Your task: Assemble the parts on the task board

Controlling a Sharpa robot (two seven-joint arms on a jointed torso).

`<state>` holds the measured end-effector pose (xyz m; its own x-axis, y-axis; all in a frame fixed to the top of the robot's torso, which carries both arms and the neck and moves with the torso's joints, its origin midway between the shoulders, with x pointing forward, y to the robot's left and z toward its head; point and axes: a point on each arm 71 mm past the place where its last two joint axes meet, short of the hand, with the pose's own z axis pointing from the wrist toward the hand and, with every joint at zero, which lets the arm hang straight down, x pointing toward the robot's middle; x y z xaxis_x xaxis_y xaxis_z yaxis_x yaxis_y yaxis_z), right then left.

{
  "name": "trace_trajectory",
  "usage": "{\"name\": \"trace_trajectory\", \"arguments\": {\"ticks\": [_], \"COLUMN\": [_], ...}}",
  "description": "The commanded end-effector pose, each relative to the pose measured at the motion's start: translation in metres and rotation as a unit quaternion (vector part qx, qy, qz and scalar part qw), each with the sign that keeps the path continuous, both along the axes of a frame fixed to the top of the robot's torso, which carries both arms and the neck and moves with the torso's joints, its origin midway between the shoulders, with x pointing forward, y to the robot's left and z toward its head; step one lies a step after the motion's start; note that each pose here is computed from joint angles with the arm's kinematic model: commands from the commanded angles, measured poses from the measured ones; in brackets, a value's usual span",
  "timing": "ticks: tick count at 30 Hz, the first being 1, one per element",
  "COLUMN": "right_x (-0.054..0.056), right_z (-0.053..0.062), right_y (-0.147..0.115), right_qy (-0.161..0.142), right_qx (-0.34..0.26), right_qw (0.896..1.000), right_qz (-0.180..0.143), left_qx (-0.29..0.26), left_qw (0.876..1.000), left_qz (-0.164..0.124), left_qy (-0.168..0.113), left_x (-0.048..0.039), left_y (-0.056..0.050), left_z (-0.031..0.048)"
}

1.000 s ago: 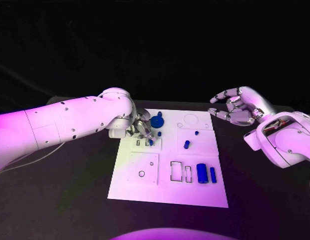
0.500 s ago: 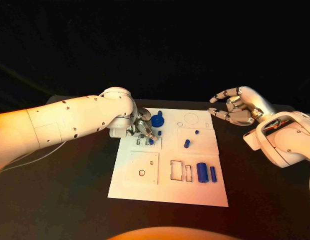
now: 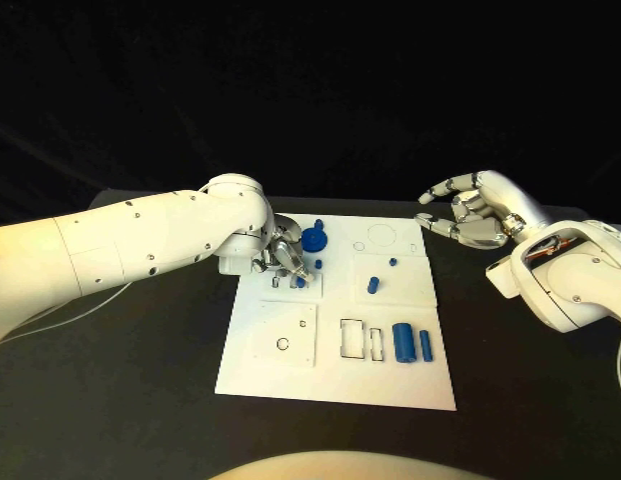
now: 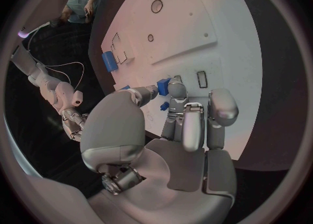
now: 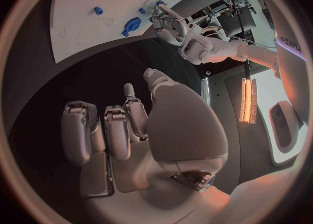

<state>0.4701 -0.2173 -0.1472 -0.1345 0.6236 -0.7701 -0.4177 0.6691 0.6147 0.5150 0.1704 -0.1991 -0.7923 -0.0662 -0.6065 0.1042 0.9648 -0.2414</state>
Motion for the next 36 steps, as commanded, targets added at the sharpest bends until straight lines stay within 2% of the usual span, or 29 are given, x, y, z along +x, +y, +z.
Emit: {"name": "trace_trajectory", "arguments": {"ticks": [1,13,24,31,36], "right_x": [0.000,0.000,0.000,0.000,0.000], "right_z": [-0.001,-0.003,-0.005,-0.005,-0.005], "right_y": [0.001,0.001,0.000,-0.002,-0.004], "right_qy": [0.002,0.003,0.007,0.008,0.008], "right_qx": [-0.006,-0.006,-0.007,-0.008,-0.008], "right_qw": [1.000,1.000,1.000,1.000,1.000], "right_qz": [0.005,0.005,0.004,0.002,0.000], "left_qx": [-0.005,-0.039,-0.068,-0.082,-0.080], "left_qw": [1.000,0.999,0.997,0.995,0.994], "left_qz": [0.001,0.020,0.044,0.061,0.065], "left_qy": [0.004,0.005,-0.002,-0.018,-0.045], "left_x": [-0.0008,-0.0018,-0.0041,-0.0080,-0.0122], "left_y": [-0.001,-0.003,0.005,0.009,0.013], "left_z": [0.0000,0.0023,0.0064,0.0089,0.0096]}}
